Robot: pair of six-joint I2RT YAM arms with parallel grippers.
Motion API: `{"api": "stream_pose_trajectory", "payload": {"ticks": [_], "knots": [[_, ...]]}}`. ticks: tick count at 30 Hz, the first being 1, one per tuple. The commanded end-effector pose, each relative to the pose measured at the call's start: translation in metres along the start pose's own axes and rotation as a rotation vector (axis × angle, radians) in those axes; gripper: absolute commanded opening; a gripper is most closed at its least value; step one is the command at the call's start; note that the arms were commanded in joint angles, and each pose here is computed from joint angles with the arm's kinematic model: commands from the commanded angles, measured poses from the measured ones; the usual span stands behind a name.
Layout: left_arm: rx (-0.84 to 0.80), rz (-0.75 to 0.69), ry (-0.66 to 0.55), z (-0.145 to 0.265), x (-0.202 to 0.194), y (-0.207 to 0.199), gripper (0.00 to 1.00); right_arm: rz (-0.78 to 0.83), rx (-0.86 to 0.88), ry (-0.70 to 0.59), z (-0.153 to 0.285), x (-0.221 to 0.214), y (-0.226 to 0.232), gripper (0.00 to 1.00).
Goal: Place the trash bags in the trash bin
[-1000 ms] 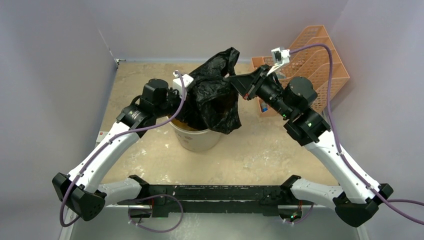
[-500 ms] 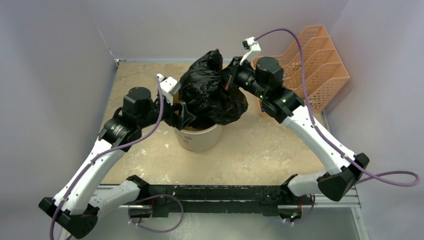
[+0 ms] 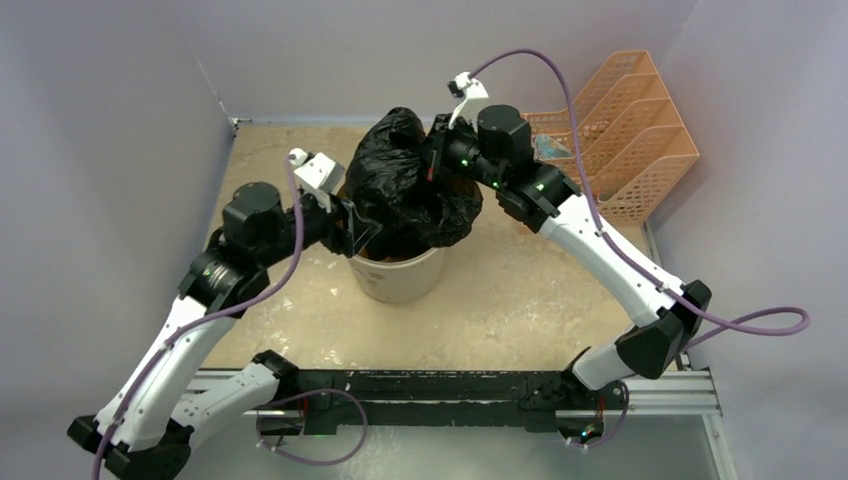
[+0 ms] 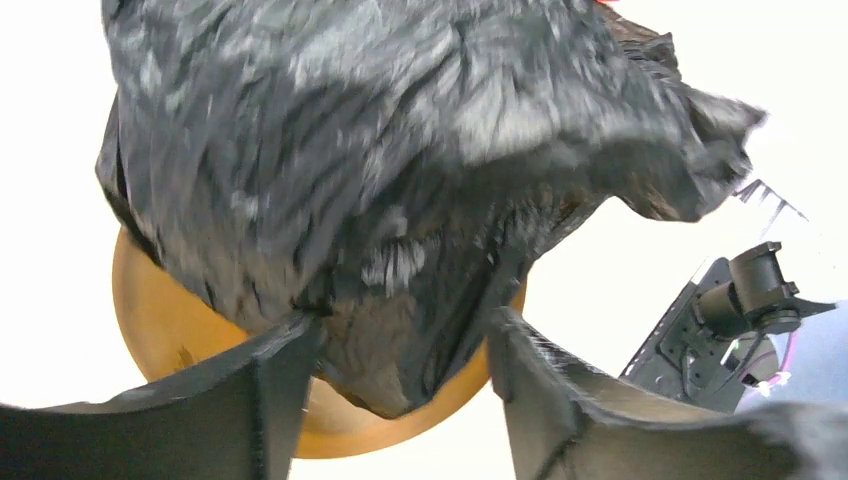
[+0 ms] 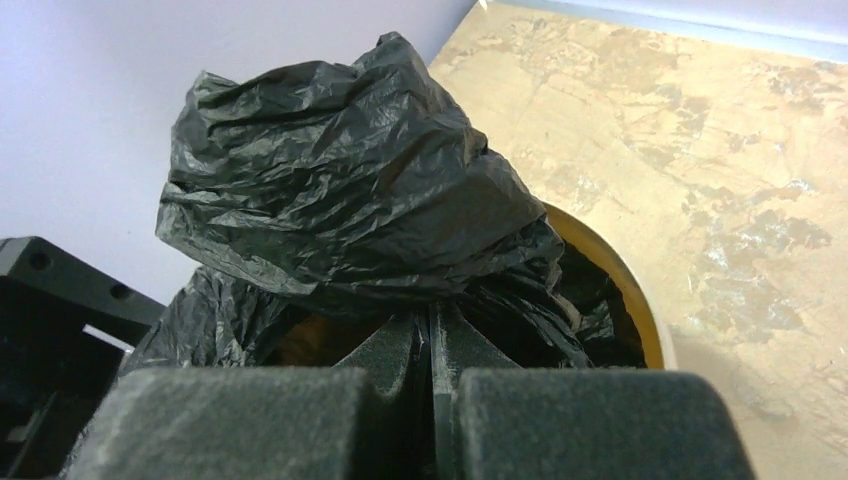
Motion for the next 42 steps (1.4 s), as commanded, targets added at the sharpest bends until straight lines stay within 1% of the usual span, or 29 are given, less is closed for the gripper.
{"api": "stream_pose_trajectory", "payload": {"ticks": [1,2,4,6,8,9,10,12,13,15,17,19,20,22,25,28,32,36,39,42], "knots": [[0.001,0.005,0.01,-0.029,0.0,0.009,0.49,0.055,-0.009,-0.016,-0.004,0.002,0.017,0.0],[0.014,0.014,0.021,-0.034,-0.004,0.012,0.42,0.058,-0.016,-0.008,-0.006,-0.001,0.017,0.0],[0.046,0.033,0.05,-0.043,-0.015,0.017,0.31,0.063,-0.03,-0.001,-0.01,-0.005,0.016,0.0],[0.07,0.054,0.089,-0.049,-0.026,0.021,0.17,0.066,-0.041,0.011,-0.016,-0.011,0.014,0.0],[0.072,0.069,0.129,-0.054,-0.038,0.022,0.1,0.072,-0.045,0.042,-0.023,-0.02,0.012,0.0],[0.067,0.08,0.152,-0.056,-0.044,0.022,0.09,0.074,-0.051,0.058,-0.026,-0.025,0.01,0.0],[0.067,0.089,0.168,-0.056,-0.048,0.021,0.08,0.078,-0.054,0.075,-0.03,-0.031,0.009,0.0],[0.067,0.105,0.172,-0.052,-0.049,0.02,0.15,0.083,-0.072,0.103,-0.038,-0.043,0.004,0.0],[0.06,0.109,0.163,-0.049,-0.047,0.018,0.19,0.082,-0.079,0.118,-0.041,-0.048,0.002,0.0],[0.044,0.105,0.125,-0.039,-0.038,0.013,0.22,0.088,-0.105,0.123,-0.045,-0.053,-0.003,0.0],[0.046,0.094,0.08,-0.028,-0.028,0.01,0.31,0.091,-0.121,0.125,-0.049,-0.058,-0.007,0.0],[0.054,0.077,0.042,-0.018,-0.02,0.009,0.42,0.092,-0.124,0.133,-0.053,-0.064,-0.011,0.0],[0.063,0.071,0.035,-0.014,-0.018,0.009,0.46,0.094,-0.129,0.141,-0.055,-0.069,-0.012,0.0],[0.088,0.068,0.043,-0.007,-0.017,0.009,0.49,0.098,-0.148,0.154,-0.059,-0.078,-0.016,0.0],[0.068,0.062,0.043,0.003,-0.012,0.005,0.5,0.103,-0.189,0.16,-0.064,-0.087,-0.022,0.0],[-0.037,0.042,0.025,0.001,-0.014,-0.005,0.5,0.098,-0.165,0.134,-0.064,-0.079,-0.014,0.0],[-0.142,0.056,0.077,-0.016,-0.023,-0.01,0.42,0.099,-0.119,0.079,-0.058,-0.052,0.007,0.0],[-0.128,0.09,0.103,-0.033,-0.031,-0.005,0.4,0.096,-0.013,0.043,-0.042,-0.026,0.036,0.0],[-0.102,0.109,0.061,-0.042,-0.029,-0.001,0.35,0.094,0.092,0.028,-0.027,-0.013,0.056,0.0],[-0.05,0.118,0.036,-0.047,-0.028,0.005,0.34,0.081,0.17,0.043,-0.023,-0.012,0.067,0.0]]}}
Point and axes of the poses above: each gripper's point midway between its finger pads, its own z axis back along the fingers, its own y axis along the line the jaws close on, x = y × z, the point moved 7 cm from there along z, back along the fingers, and after that the axes turned 8 degrees about -z, right-handed, at the moved point
